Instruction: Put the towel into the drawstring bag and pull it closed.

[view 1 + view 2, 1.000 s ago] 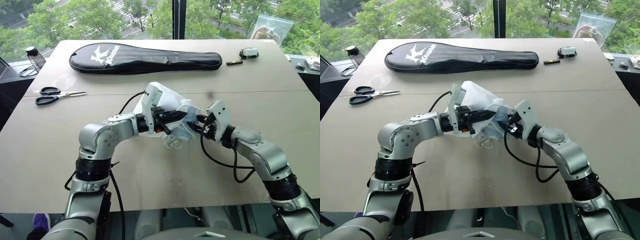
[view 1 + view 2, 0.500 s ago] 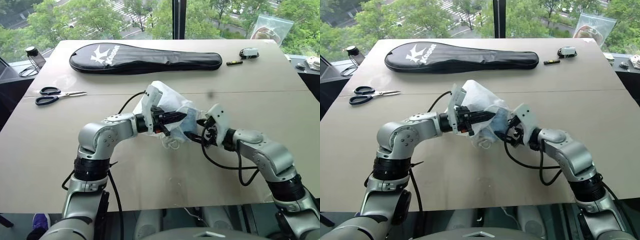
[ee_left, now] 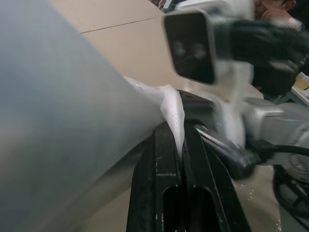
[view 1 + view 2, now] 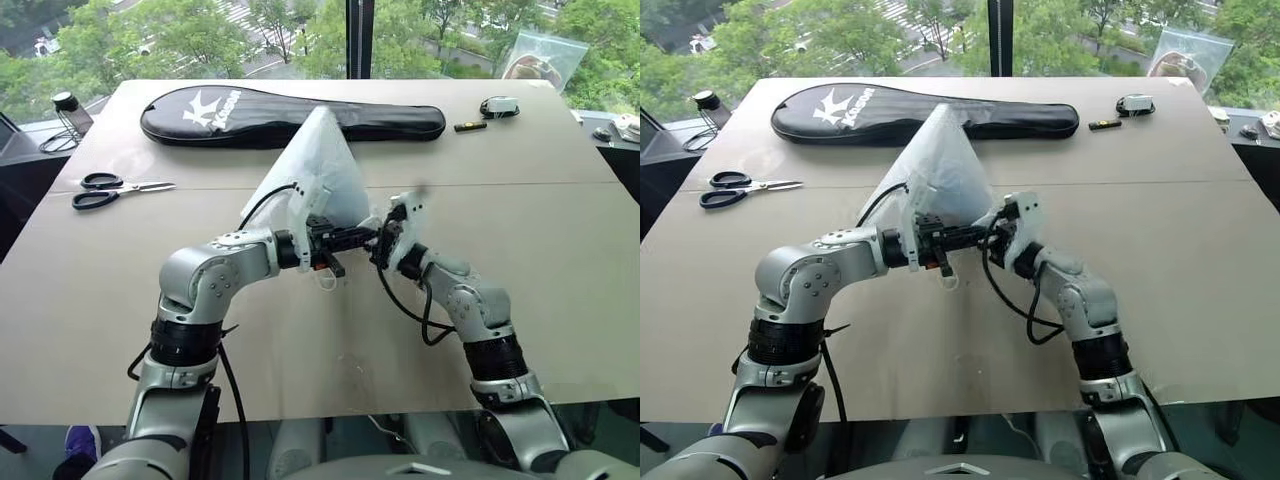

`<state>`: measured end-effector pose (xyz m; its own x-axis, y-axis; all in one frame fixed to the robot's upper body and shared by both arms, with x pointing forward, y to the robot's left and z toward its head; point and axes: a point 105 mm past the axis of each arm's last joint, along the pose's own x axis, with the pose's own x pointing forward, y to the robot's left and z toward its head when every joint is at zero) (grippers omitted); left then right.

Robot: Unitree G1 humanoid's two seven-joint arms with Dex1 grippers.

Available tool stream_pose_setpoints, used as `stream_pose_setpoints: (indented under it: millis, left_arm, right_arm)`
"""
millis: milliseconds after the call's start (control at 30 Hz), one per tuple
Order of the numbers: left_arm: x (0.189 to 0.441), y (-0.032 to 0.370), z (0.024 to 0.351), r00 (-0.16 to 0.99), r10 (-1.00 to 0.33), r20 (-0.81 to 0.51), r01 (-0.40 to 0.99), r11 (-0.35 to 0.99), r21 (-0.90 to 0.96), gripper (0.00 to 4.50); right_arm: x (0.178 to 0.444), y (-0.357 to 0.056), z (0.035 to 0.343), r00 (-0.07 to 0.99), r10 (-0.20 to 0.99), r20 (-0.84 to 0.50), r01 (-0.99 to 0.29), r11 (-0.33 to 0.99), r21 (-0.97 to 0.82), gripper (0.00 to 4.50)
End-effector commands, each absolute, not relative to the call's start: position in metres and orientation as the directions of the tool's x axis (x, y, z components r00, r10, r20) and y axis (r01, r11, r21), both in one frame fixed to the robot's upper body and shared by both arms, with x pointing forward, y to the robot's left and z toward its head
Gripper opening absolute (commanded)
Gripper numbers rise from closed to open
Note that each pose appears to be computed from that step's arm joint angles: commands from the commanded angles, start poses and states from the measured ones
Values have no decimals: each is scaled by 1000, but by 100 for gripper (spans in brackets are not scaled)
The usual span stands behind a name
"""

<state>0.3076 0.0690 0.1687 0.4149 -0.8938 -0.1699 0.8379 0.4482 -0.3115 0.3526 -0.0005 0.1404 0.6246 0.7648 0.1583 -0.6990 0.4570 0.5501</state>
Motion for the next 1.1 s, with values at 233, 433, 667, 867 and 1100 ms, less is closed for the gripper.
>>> stream_pose_setpoints:
  millis: [233, 433, 667, 867, 1100]
  left_arm:
    - [308, 70, 185, 400, -907, -135, 871, 422, -253, 0]
    - [338, 83, 190, 470, -876, -109, 879, 476, -37, 0]
    - [367, 102, 185, 430, -878, -210, 900, 397, 182, 0]
    - [376, 107, 193, 400, -892, -211, 904, 346, 250, 0]
    - [372, 106, 196, 381, -900, -214, 905, 315, 287, 0]
  right_arm:
    - [366, -17, 154, 685, 694, 223, -684, 506, 526, 7]
    - [344, -40, 140, 701, 711, 53, -704, 678, 210, 231]
    - [303, -60, 147, 634, 766, -103, -772, 636, -27, 364]
    - [327, -92, 154, 781, 602, -164, -624, 762, -175, 364]
    - [379, -90, 141, 860, 476, -182, -506, 843, -183, 364]
